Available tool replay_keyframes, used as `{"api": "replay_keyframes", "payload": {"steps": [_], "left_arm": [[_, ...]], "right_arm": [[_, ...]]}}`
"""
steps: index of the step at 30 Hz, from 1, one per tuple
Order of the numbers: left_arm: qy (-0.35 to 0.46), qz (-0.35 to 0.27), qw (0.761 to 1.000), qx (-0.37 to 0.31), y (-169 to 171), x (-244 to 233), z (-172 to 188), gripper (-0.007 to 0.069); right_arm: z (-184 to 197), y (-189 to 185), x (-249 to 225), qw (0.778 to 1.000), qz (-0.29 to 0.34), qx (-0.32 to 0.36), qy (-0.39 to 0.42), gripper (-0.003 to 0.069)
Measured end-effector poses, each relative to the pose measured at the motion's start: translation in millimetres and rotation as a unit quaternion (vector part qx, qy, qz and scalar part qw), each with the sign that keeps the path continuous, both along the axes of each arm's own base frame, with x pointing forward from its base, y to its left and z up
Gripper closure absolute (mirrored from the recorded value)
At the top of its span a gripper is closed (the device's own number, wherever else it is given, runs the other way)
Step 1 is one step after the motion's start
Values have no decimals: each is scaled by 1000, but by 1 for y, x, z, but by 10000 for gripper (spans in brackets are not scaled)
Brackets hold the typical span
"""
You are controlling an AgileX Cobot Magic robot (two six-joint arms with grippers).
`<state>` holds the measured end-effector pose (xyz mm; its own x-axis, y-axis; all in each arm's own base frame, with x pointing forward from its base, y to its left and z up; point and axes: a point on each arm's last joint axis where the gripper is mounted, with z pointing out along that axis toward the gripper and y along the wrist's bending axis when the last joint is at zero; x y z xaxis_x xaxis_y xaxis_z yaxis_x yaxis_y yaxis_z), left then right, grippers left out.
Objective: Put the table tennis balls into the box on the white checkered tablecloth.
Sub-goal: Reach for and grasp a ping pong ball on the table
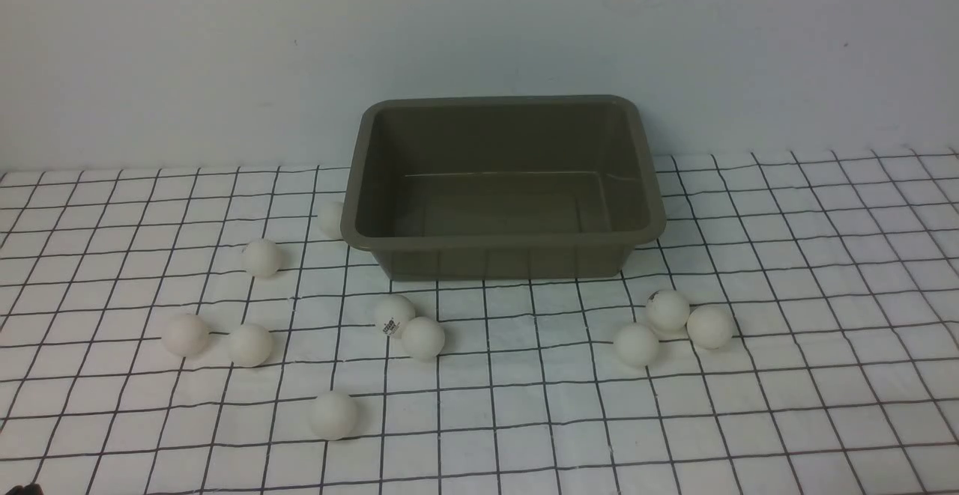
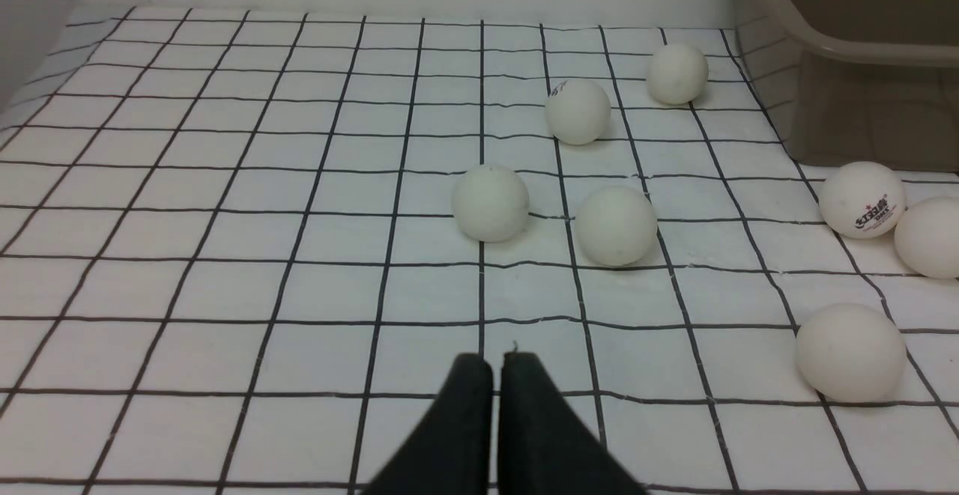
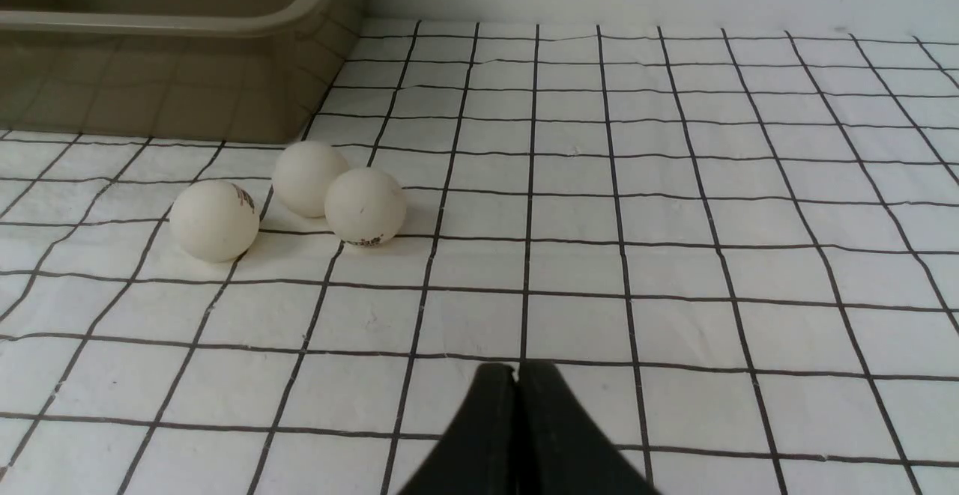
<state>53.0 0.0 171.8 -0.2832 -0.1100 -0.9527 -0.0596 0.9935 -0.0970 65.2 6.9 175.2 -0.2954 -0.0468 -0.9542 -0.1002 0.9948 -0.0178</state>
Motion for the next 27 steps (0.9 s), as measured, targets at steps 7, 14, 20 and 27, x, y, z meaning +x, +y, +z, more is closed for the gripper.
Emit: {"api": "replay_keyframes", "payload": {"steps": [7, 14, 20, 27], "left_arm": [[0, 0, 1000, 0, 0, 0, 0, 629], [0, 0, 1000, 0, 0, 0, 0, 629], [0, 0, 1000, 0, 0, 0, 0, 629], [0, 0, 1000, 0, 0, 0, 0, 629]], "right_arm": [[0, 0, 0, 1000, 0, 0, 0, 676], [0, 0, 0, 1000, 0, 0, 0, 676], [0, 0, 0, 1000, -1, 8, 1, 676], [2, 6, 0, 971, -38, 235, 20, 676]]}}
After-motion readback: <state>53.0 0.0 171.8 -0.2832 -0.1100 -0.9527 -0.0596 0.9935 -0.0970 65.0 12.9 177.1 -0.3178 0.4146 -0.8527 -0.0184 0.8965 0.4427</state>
